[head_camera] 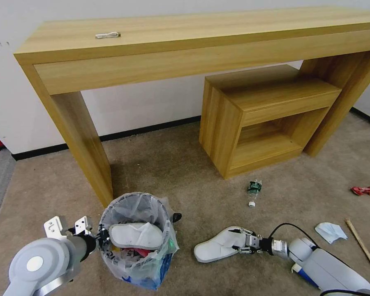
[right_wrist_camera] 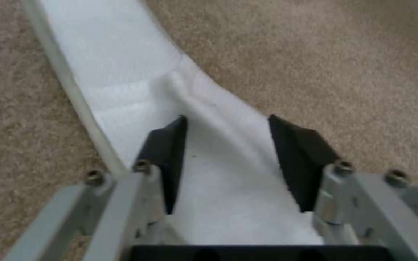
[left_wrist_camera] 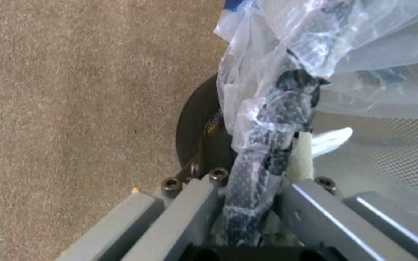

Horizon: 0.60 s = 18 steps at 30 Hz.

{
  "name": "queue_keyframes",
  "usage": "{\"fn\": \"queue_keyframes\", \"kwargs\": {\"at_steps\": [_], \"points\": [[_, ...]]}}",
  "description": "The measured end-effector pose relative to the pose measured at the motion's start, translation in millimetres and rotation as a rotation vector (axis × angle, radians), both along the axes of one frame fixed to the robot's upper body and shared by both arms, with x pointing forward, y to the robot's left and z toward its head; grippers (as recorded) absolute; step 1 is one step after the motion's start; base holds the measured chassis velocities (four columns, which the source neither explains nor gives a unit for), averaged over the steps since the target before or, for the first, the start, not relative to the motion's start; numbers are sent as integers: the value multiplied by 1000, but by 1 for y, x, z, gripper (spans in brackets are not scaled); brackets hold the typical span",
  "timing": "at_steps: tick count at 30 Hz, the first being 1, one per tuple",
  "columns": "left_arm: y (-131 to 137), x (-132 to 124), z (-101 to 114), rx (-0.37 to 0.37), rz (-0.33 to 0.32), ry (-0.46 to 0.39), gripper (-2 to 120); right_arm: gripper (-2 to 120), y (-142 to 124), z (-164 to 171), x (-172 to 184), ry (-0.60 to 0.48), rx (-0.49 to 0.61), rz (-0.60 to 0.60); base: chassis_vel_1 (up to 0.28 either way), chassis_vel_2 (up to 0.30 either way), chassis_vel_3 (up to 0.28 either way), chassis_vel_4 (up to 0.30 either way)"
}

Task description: Pick up the trash bin and place the garbage on the floor into it.

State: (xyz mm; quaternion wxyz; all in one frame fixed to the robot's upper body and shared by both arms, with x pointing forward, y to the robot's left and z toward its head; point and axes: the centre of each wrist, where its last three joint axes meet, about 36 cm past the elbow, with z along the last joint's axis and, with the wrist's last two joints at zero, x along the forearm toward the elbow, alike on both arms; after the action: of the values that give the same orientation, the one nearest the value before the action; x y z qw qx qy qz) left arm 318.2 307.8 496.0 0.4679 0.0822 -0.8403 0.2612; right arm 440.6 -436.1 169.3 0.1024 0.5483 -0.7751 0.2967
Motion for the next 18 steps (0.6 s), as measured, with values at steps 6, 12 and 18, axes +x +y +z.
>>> {"fn": "queue_keyframes", "kwargs": {"at_steps": [6,12,18], "points": [[-1,0,0,-2,-1,-1,0,20,-3,2,-1,-4,3,-7,0,0,0,0],[-1,0,-1,-4,-1,-2,0,0,-4,0,-4,0,4,-10,0,0,0,0],[-1,0,-1,-6,-1,-2,0,0,-3,2,-1,-4,6,-9,0,0,0,0]]}}
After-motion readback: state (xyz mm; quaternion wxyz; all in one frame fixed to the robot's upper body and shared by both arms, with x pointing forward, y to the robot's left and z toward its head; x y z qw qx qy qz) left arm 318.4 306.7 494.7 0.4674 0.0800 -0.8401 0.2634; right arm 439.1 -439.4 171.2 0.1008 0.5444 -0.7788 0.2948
